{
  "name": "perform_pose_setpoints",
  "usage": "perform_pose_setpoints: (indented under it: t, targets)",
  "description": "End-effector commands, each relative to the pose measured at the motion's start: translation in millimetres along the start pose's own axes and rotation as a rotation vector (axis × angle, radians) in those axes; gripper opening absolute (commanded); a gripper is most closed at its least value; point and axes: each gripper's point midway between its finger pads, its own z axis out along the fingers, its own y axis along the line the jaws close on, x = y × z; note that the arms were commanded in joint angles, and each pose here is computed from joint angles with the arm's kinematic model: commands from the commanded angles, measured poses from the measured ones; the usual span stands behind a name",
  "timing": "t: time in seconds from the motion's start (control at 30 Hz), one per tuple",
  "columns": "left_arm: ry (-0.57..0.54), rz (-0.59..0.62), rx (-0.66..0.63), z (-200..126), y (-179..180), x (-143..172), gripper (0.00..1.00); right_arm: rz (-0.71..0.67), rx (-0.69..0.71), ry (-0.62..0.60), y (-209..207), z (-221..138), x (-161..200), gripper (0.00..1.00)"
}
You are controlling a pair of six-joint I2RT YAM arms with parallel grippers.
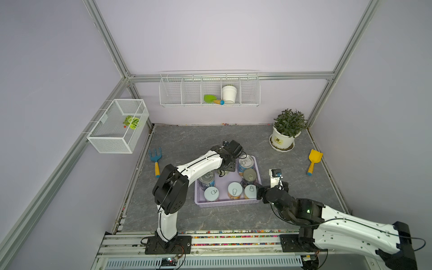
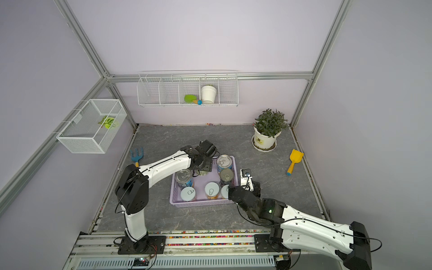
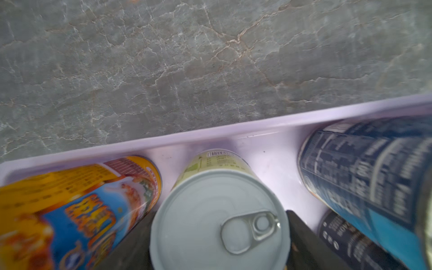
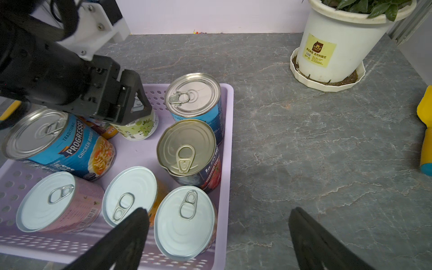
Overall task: Put the canned food in the basket
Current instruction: Place the canned food in the basket.
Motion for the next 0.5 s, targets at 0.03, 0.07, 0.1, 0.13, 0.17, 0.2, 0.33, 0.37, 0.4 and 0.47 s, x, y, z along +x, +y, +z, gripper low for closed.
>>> perform_pose_setpoints:
  t: [0.03,0.07,0.1,0.13,0.17,0.2,0.33,0.37,0.4,0.47]
  targets:
    - [-0.048,-0.055,-0.009,2.3,1.4,-19.1,0.63,0.016,0.004,-0.010,1.0,-0.7,-5.0,0.98]
    - [-0.044,-0.057,-0.012,4.9,1.5,-18.1,0.63,0.014,0.005,-0.009,0.9,-0.5,-4.6,0.98]
    - [-0.039,-0.060,-0.016,7.6,2.7,-16.7,0.64,0.016,0.002,-0.008,1.5,-0.5,-4.8,0.98]
    - [-0.038,-0.064,-0.016,8.7,2.8,-16.4,0.64,0.014,0.001,-0.007,1.9,-0.3,-4.5,0.98]
    - [-0.037,-0.066,-0.018,10.6,3.4,-15.6,0.64,0.011,0.003,-0.005,1.8,0.6,-3.6,0.98]
    - [-0.037,-0.068,-0.018,11.8,3.7,-15.3,0.64,0.013,0.001,-0.006,2.6,0.6,-4.5,0.98]
    - [-0.028,-0.084,-0.022,16.7,7.5,-12.4,0.67,0.004,0.001,0.005,4.6,3.0,-2.5,0.98]
    - [-0.028,-0.088,-0.025,16.5,8.8,-12.3,0.68,0.002,0.004,0.008,4.6,3.7,-2.3,0.98]
    - [-0.026,-0.091,-0.030,17.1,10.4,-11.5,0.69,0.002,0.003,0.010,5.4,4.0,-2.1,0.98]
    - [-0.028,-0.099,-0.032,15.4,12.4,-11.2,0.73,0.000,0.005,0.015,5.9,5.3,-1.6,0.98]
